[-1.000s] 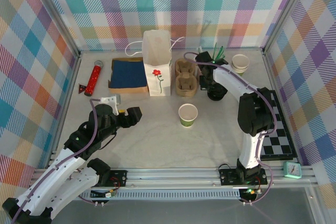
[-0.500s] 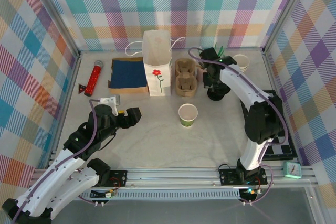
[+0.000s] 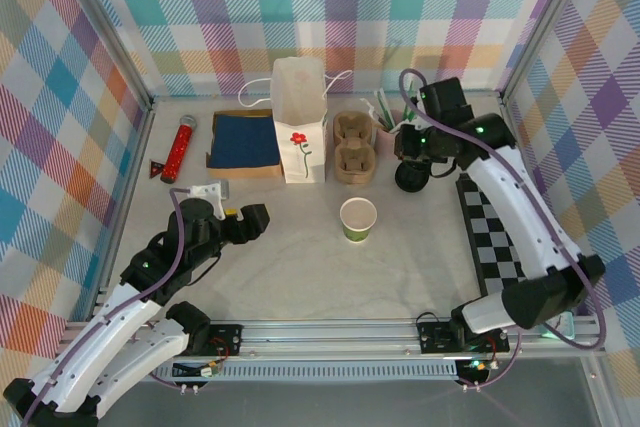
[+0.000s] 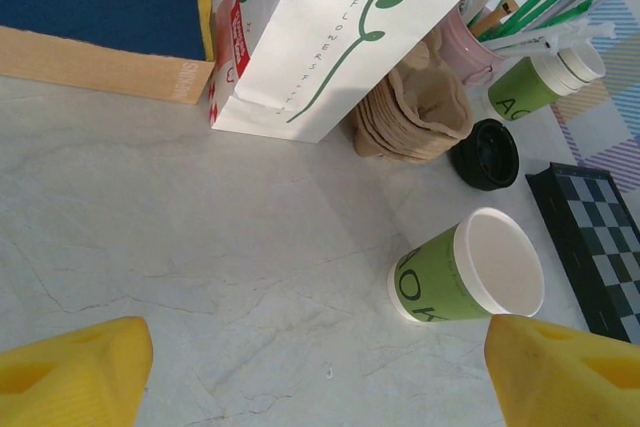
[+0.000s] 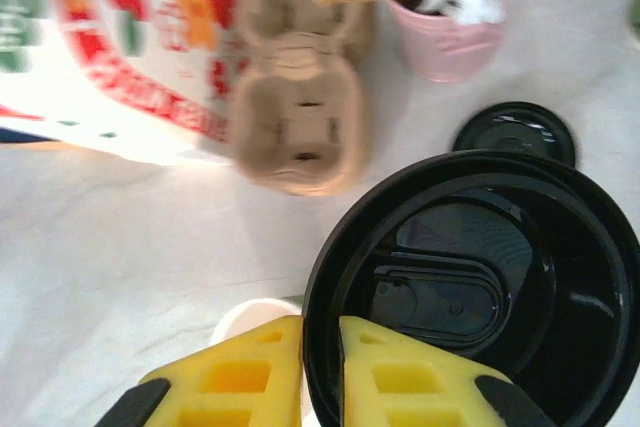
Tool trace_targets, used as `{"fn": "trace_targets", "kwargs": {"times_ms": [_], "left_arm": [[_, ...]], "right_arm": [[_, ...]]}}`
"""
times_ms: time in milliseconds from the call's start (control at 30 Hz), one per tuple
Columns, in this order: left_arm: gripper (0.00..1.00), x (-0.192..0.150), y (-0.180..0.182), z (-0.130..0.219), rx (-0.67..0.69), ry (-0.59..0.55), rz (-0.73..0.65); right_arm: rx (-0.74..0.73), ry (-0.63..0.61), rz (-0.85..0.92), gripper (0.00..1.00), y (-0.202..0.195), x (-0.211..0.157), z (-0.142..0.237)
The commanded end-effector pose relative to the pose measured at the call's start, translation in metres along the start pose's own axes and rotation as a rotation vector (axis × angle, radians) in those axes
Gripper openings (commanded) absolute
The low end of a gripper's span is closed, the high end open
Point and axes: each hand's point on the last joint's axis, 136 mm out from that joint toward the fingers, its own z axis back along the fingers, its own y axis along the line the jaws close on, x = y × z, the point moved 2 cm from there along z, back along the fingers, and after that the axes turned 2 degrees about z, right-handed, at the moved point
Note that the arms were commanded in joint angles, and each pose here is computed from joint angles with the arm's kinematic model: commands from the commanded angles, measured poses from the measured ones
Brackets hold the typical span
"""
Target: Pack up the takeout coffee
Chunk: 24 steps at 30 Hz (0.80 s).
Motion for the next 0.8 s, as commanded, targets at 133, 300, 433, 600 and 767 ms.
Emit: {"fn": "trace_targets", "kwargs": {"times_ms": [133, 300, 433, 600, 767], "left_arm": [[0.86, 0.017, -0.033, 0.010, -0.135, -0.013, 0.022], [0.86, 0.031, -0.057, 0.015, -0.236, -0.033, 0.047], [0.86, 0.046, -0.080, 0.021, -0.325, -0.049, 0.059], [0.86, 0.067, -0.110, 0.030, -0.457, -0.091, 0.088], [0.85, 0.084, -0.133, 0.041, -0.556, -0.132, 0.105]], "right_arm": [[0.443, -0.040, 0.017, 0.16, 0.069, 0.001, 0.054], [0.701, -0.077, 0.017, 0.17, 0.105, 0.009, 0.090], [0.876, -0.115, 0.018, 0.17, 0.127, 0.020, 0.122], [1.042, -0.161, 0.032, 0.18, 0.146, 0.031, 0.161], [1.166, -0.194, 0.040, 0.18, 0.158, 0.040, 0.192]]}}
